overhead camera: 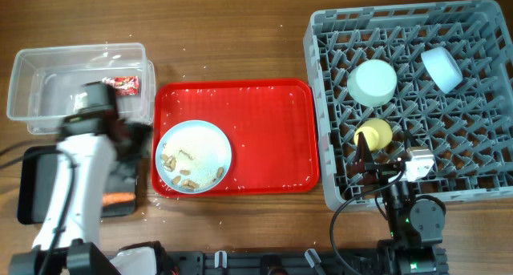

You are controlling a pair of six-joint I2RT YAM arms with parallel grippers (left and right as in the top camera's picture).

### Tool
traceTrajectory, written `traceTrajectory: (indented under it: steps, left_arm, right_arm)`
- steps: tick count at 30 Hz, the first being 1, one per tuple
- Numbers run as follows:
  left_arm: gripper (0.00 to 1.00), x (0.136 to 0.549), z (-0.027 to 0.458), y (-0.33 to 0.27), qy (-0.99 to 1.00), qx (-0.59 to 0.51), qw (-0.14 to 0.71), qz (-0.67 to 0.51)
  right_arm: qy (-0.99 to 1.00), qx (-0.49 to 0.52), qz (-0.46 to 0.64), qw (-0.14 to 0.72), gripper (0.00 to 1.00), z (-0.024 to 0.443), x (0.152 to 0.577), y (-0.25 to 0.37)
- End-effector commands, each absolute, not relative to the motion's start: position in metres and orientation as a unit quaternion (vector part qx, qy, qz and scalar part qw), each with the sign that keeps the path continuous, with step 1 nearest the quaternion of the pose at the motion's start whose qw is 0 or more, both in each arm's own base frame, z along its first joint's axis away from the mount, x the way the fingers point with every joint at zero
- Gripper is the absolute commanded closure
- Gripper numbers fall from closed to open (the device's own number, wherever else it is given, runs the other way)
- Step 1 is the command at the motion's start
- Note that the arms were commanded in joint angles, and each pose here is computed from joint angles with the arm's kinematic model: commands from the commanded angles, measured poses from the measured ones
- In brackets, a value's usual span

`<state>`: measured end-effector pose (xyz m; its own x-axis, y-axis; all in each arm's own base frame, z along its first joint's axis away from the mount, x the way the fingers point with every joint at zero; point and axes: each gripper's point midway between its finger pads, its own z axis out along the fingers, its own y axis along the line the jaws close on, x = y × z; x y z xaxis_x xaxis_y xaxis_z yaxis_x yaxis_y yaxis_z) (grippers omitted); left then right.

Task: Sort waste into correct bins and load items into the dishwasher rack
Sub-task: 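Grasp the white plate edge with the left gripper and lift it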

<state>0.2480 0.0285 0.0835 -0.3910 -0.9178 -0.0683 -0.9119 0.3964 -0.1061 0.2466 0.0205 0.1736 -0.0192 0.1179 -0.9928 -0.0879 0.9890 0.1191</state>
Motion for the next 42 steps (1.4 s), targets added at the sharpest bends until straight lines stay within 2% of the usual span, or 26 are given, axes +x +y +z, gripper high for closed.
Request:
traceTrajectory:
  steps: [1, 5, 9, 14, 16, 18, 19, 20, 21, 22, 26, 33, 38, 42]
  left_arm:
    - [0.27, 0.268, 0.09, -0.038, 0.925, -0.363, 0.105, -0.029]
    - [0.38, 0.282, 0.087, -0.106, 0.97, -0.174, 0.169, -0.01]
    - [0.4, 0.278, 0.065, -0.161, 0.982, -0.016, 0.189, 0.016]
    - [0.5, 0.273, 0.023, -0.173, 0.978, 0.038, 0.182, 0.09]
    - [0.6, 0.273, 0.009, -0.171, 0.979, 0.04, 0.17, 0.104]
    - [0.63, 0.272, -0.001, -0.168, 0.98, 0.038, 0.161, 0.113]
    - [0.68, 0.272, -0.003, -0.168, 0.98, 0.038, 0.158, 0.115]
    - [0.76, 0.272, -0.005, -0.168, 0.98, 0.039, 0.157, 0.116]
    - [0.94, 0.272, -0.005, -0.168, 0.98, 0.039, 0.157, 0.116]
    - [0.96, 0.272, -0.004, -0.168, 0.98, 0.039, 0.158, 0.115]
    - [0.96, 0.276, 0.018, -0.171, 0.979, 0.036, 0.166, 0.108]
    - [0.96, 0.296, 0.118, -0.17, 0.972, 0.019, 0.211, 0.102]
    - [0.96, 0.301, 0.14, -0.133, 0.97, -0.072, 0.214, 0.091]
    - [0.96, 0.301, 0.143, -0.102, 0.974, -0.141, 0.171, 0.046]
  right_arm:
    - [0.706, 0.013, 0.082, 0.703, 0.0, 0.176, 0.246, 0.022]
    - [0.706, 0.013, 0.082, 0.703, 0.0, 0.176, 0.246, 0.022]
    - [0.706, 0.013, 0.082, 0.703, 0.0, 0.176, 0.246, 0.022]
    - [0.706, 0.013, 0.082, 0.703, 0.0, 0.176, 0.246, 0.022]
    - [0.706, 0.013, 0.082, 0.703, 0.0, 0.176, 0.246, 0.022]
    - [0.706, 0.013, 0.082, 0.703, 0.0, 0.176, 0.246, 0.022]
    - [0.706, 0.013, 0.082, 0.703, 0.0, 0.176, 0.246, 0.022]
    - [0.706, 0.012, 0.082, 0.703, 0.0, 0.176, 0.246, 0.022]
    - [0.706, 0.013, 0.082, 0.703, 0.0, 0.176, 0.246, 0.022]
    - [0.706, 0.013, 0.082, 0.703, 0.0, 0.176, 0.246, 0.022]
    - [0.706, 0.013, 0.082, 0.703, 0.0, 0.176, 0.246, 0.022]
    - [0.706, 0.013, 0.082, 0.703, 0.0, 0.176, 0.246, 0.022]
    - [0.706, 0.013, 0.082, 0.703, 0.0, 0.176, 0.246, 0.022]
    - [0.706, 0.013, 0.082, 0.703, 0.0, 0.176, 0.246, 0.022]
